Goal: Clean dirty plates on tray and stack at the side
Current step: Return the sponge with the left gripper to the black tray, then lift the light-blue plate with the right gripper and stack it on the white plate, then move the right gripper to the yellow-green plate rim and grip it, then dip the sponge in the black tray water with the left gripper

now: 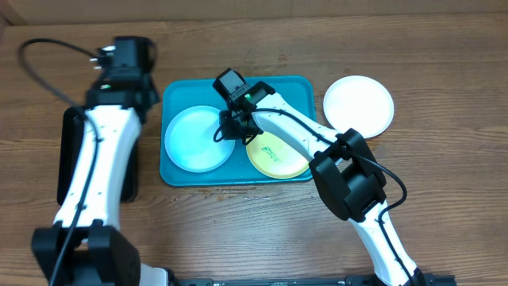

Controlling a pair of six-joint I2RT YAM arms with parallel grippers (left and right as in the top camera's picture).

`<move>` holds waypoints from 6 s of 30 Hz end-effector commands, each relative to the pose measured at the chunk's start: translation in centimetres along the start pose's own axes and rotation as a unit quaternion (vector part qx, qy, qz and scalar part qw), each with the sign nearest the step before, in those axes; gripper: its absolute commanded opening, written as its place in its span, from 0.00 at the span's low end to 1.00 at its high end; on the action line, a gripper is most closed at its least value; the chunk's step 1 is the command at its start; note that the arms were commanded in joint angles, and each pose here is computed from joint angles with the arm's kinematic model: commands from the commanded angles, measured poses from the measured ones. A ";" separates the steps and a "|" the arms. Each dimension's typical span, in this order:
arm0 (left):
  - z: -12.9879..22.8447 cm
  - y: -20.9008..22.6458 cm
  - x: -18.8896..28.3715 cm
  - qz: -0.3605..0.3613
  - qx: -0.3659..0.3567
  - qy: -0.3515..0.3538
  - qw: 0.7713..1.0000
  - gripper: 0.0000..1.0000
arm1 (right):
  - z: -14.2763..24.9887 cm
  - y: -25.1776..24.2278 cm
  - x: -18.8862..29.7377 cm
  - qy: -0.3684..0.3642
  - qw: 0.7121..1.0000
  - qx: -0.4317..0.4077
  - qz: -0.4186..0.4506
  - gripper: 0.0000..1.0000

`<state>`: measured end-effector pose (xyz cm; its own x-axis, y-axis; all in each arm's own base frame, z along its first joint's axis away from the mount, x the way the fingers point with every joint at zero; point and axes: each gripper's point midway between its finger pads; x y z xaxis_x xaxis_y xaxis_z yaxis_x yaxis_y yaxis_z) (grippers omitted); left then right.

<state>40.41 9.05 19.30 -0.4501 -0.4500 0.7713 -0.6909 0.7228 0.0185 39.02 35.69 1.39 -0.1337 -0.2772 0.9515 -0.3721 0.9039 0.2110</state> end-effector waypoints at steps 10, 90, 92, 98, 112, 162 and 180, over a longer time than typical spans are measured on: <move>7.3 11.1 -10.5 -0.077 0.137 0.209 0.965 0.04 | -0.2 -0.8 0.6 -0.006 1.000 0.002 0.013 0.04; -1.5 7.3 -6.2 0.075 0.196 0.177 0.962 1.00 | 6.3 -37.6 22.5 0.064 0.945 -0.302 0.106 0.04; -1.5 7.5 -6.2 0.069 0.196 0.175 0.962 1.00 | 7.2 -38.4 22.4 0.071 0.941 -0.316 0.103 0.04; -1.5 7.5 -6.4 0.067 0.196 0.173 0.963 1.00 | 7.8 -38.3 21.8 0.086 0.947 -0.295 0.090 0.04; -1.4 7.6 -6.4 0.066 0.196 0.176 0.963 1.00 | 6.9 -36.7 21.2 0.086 0.952 -0.282 0.077 0.35; -0.8 7.1 -6.1 0.077 0.196 0.193 0.958 1.00 | 2.5 -14.0 3.9 0.100 0.992 0.072 0.023 0.04; 5.1 9.4 -10.8 -0.006 0.183 0.254 0.950 0.96 | 2.4 -9.1 -0.1 0.057 0.997 -0.060 0.011 0.04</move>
<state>36.69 17.65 10.35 -0.2417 -0.0825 0.9668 -0.8667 0.4664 -0.1769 42.53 26.13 0.97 -0.0829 -0.2553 0.9633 -0.2656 0.9373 0.2256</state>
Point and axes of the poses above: each gripper's point midway between its finger pads, its own x axis back along the fingers, its own y axis along the line the jaws close on, z = x × y, and after that the axes turned 11 degrees about x, right-handed
